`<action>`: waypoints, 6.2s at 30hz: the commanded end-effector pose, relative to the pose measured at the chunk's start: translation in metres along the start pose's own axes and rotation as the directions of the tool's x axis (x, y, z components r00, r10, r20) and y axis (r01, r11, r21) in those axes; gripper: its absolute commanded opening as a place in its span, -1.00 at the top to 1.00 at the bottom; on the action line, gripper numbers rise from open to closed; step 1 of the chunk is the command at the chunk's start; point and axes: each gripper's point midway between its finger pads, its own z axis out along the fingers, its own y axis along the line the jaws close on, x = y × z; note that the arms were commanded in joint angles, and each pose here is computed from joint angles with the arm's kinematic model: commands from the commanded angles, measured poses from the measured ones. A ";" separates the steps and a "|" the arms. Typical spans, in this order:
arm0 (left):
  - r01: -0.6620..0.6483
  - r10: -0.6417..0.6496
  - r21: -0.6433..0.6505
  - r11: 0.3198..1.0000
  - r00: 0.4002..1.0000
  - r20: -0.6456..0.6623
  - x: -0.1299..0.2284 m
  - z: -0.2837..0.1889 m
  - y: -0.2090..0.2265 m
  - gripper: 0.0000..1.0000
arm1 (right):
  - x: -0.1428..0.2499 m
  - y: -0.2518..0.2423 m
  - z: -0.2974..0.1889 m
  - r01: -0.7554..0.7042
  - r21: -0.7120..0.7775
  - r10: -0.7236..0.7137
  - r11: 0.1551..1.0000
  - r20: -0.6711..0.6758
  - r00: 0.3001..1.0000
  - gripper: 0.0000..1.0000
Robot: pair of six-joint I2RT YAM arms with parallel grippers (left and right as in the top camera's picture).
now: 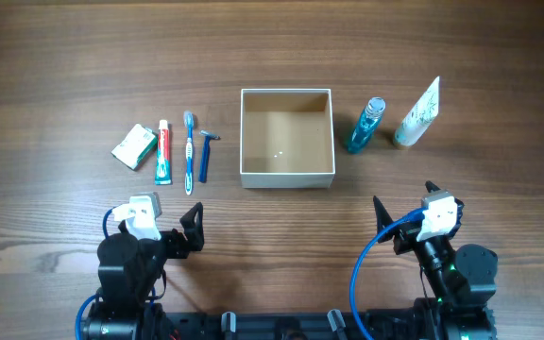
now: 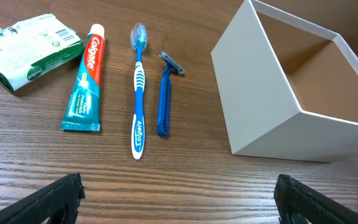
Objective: Pack container
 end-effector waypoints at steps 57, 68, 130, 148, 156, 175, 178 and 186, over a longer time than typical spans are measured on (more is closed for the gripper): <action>-0.021 0.022 0.043 0.999 1.000 -0.021 0.007 0.001 -0.006 -0.99 | -0.156 -0.005 0.130 -0.333 0.368 0.496 0.868 -0.658 0.567 -1.00; -0.021 0.022 0.043 0.999 1.000 -0.021 0.007 0.001 -0.006 -1.00 | -0.060 -0.006 0.173 -0.257 0.537 0.595 0.804 -0.734 0.327 -0.81; -0.021 0.022 0.043 0.999 1.000 -0.021 0.007 0.001 -0.006 -1.00 | -0.042 0.092 0.209 -0.077 0.033 0.071 0.996 -0.825 0.561 -0.19; -0.021 0.022 0.043 0.999 1.000 -0.021 0.007 0.001 -0.006 -0.99 | -0.213 -0.001 0.097 -0.163 0.229 0.256 0.960 -0.472 0.844 -1.00; -0.021 0.022 0.043 0.999 1.000 -0.021 0.007 0.001 -0.006 -1.00 | -0.146 -0.078 0.106 -0.235 0.410 0.454 0.881 -0.595 0.664 -0.82; -0.021 0.022 0.043 0.999 1.000 -0.021 0.007 0.001 -0.006 -1.00 | -0.021 -0.111 0.147 -0.158 0.558 0.574 0.815 -0.738 0.353 0.92; -0.021 0.022 0.043 0.999 1.000 -0.021 0.007 0.001 -0.006 -0.99 | -0.026 -0.109 0.142 -0.158 0.557 0.574 0.815 -0.740 0.351 0.92; -0.021 0.022 0.043 0.999 1.000 -0.021 0.007 0.001 -0.006 -1.00 | -0.120 -0.070 0.096 -0.255 0.449 0.511 0.856 -0.663 0.548 0.91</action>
